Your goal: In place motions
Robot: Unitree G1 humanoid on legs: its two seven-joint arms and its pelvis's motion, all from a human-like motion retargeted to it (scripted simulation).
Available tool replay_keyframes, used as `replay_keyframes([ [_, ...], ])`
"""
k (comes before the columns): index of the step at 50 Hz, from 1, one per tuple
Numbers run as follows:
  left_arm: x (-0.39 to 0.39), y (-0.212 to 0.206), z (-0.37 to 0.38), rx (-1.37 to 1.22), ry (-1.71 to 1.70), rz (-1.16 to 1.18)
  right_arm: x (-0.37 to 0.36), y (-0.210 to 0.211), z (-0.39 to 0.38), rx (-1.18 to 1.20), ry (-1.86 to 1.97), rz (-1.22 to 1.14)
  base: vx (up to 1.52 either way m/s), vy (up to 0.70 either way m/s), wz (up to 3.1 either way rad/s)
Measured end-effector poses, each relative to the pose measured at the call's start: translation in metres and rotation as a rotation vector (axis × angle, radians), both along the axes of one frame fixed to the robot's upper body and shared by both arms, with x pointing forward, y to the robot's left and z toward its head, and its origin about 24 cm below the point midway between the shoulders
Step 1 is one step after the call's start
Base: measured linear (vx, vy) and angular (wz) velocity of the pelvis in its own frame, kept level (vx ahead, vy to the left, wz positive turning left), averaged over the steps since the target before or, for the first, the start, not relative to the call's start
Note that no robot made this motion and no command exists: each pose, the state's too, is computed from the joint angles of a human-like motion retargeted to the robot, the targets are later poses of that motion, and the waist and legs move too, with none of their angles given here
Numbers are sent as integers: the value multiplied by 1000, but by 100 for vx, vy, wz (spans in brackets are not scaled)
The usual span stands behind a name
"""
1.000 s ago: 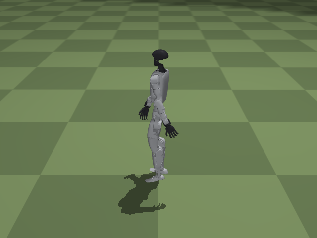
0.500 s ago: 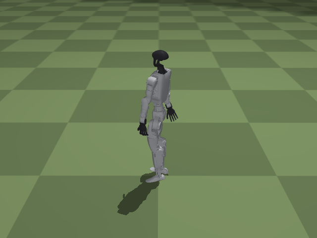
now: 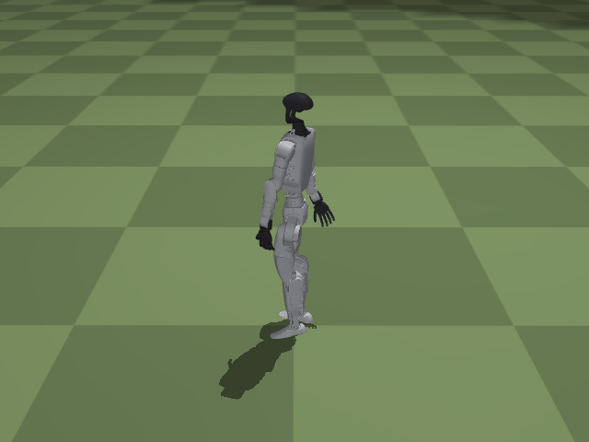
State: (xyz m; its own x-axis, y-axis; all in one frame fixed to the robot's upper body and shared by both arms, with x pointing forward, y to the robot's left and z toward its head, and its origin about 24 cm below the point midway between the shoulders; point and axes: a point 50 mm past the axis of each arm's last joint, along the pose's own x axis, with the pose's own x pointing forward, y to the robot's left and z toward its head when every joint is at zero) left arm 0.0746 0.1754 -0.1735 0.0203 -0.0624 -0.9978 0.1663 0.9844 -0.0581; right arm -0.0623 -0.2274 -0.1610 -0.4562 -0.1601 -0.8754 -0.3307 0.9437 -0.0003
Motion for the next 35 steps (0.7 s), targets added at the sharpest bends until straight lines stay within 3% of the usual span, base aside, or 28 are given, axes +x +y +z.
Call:
replay_keyframes([
  [10,-216,27,27,129,567,364,208,62,3,261,-628,350,0,3,21],
  [18,-304,18,72,214,798,654,282,115,41,449,-968,345,0,0,0],
  [26,-255,4,41,148,672,580,244,109,21,435,-882,357,0,-2,-13],
  [35,-54,7,-5,103,96,281,73,20,-13,152,-200,238,-2,-5,-29],
])
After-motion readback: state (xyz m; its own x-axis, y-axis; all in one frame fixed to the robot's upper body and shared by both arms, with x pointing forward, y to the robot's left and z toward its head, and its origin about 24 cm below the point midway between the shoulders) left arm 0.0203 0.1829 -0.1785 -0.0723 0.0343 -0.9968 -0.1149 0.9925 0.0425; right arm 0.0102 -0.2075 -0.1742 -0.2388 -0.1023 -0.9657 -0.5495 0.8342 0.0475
